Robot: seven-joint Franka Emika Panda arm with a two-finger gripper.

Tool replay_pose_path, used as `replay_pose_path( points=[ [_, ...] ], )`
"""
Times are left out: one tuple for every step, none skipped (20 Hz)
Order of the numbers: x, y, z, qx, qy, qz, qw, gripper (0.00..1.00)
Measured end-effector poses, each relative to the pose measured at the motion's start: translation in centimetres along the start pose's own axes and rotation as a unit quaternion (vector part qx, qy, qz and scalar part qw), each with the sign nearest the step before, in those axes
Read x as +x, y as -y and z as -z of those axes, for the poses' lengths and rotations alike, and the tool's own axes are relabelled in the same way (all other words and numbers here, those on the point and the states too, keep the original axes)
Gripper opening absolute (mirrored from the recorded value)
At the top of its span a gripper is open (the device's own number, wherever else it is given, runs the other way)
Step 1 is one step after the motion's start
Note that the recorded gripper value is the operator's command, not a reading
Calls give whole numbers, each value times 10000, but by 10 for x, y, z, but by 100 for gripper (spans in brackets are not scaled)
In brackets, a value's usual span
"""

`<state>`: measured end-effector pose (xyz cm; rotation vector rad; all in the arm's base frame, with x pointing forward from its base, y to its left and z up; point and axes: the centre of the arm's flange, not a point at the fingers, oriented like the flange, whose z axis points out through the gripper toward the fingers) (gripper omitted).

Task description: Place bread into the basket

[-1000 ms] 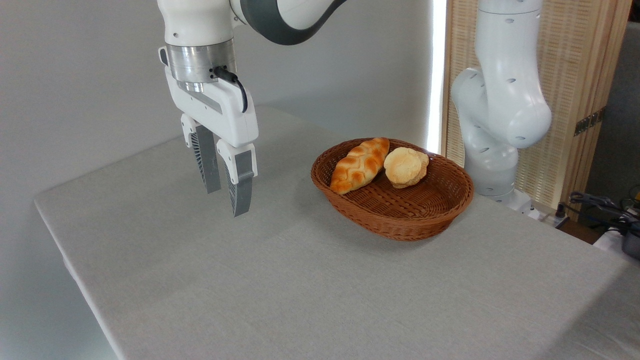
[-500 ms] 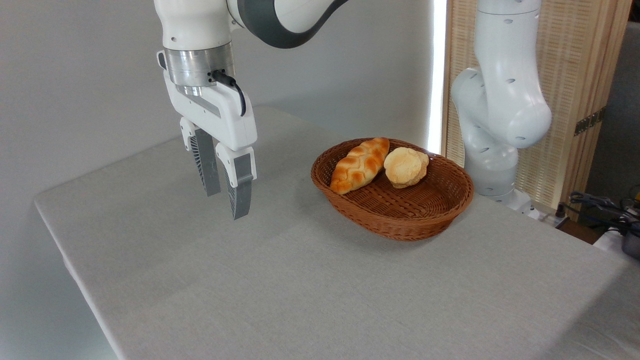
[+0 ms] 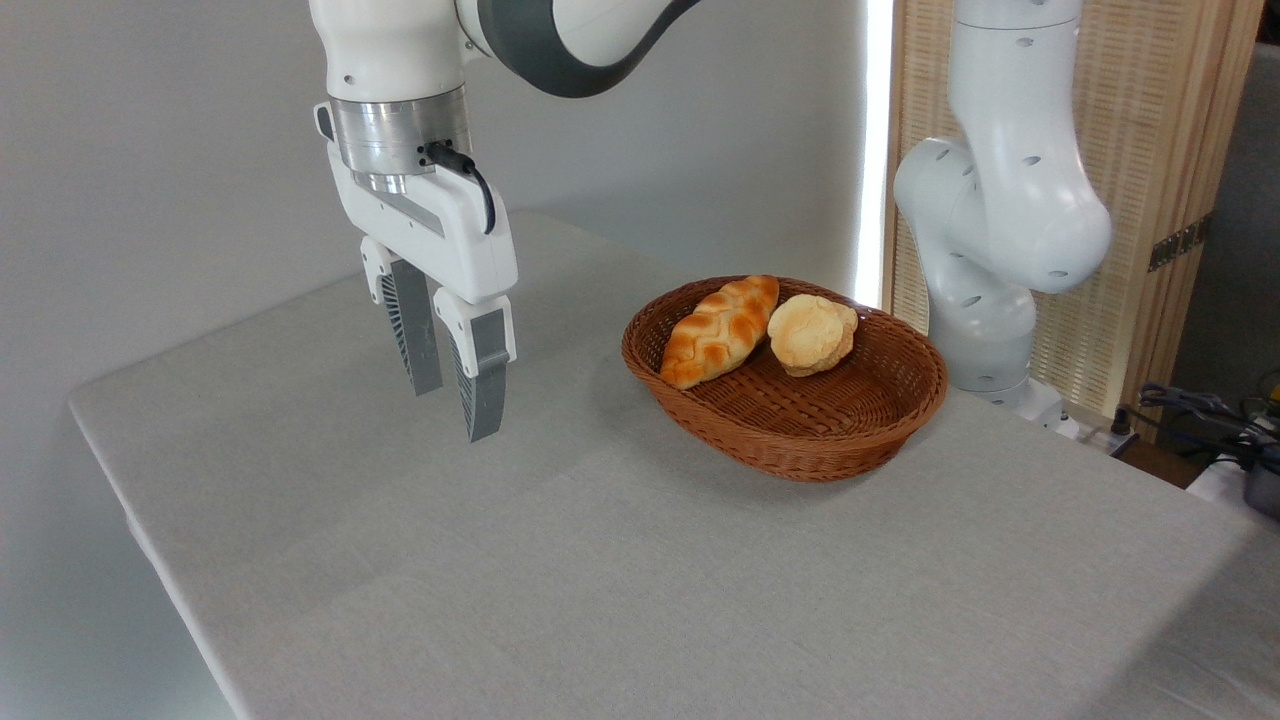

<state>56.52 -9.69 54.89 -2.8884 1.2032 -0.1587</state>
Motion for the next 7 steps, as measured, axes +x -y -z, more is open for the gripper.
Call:
replay_pose_path(
  points=[
    [-1, 1, 0, 2, -1, 10, 10000, 100],
    [-1, 2, 0, 3, -1, 18, 10000, 100],
    [-1, 2, 0, 1, 2, 19, 10000, 100],
    [-2, 2, 0, -9, 16, 18, 10000, 100],
    [-2, 1, 0, -21, 32, 17, 10000, 100],
    [-2, 1, -1, -28, 41, 17, 10000, 100],
    [-3, 2, -1, -30, 46, 24, 10000, 100]
  ],
)
